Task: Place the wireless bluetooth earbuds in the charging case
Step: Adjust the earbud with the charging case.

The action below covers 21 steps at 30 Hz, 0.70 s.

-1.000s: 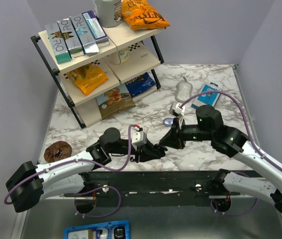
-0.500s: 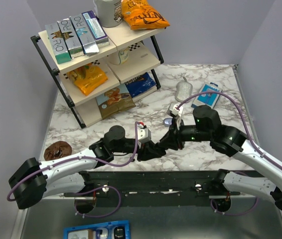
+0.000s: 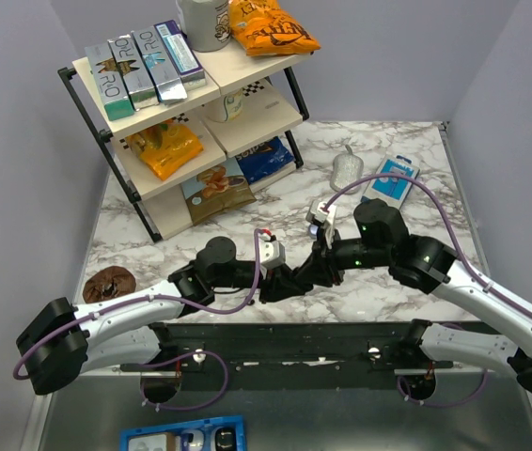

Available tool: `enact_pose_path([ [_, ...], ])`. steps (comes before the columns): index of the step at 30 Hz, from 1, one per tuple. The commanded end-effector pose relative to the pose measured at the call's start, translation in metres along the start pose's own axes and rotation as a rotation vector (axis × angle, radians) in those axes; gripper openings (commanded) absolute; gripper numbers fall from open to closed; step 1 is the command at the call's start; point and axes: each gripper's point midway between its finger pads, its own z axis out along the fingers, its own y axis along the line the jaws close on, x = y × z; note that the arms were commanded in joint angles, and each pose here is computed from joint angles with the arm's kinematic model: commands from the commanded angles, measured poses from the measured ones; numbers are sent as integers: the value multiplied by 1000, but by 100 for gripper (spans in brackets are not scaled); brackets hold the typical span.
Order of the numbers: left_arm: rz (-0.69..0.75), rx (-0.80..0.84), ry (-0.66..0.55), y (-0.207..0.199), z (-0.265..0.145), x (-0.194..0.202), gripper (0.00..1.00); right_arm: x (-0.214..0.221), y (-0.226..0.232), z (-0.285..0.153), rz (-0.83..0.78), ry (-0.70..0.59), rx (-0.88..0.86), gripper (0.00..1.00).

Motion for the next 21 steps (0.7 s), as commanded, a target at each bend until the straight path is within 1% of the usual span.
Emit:
enact_pose_path([
  [1, 36, -22, -41, 2, 0, -17, 0, 4, -2, -1, -5, 36, 16, 31],
  [12, 42, -23, -56, 2, 0, -19, 0, 11, -5, 2, -6, 57, 24, 31],
  [15, 43, -25, -57, 2, 0, -19, 0, 12, -5, 3, -6, 56, 22, 28],
  [17, 43, -22, -59, 1, 0, -19, 0, 14, -6, 4, -2, 62, 22, 23],
  [21, 44, -19, -68, 0, 0, -22, 0, 18, -8, 6, 2, 73, 24, 23],
])
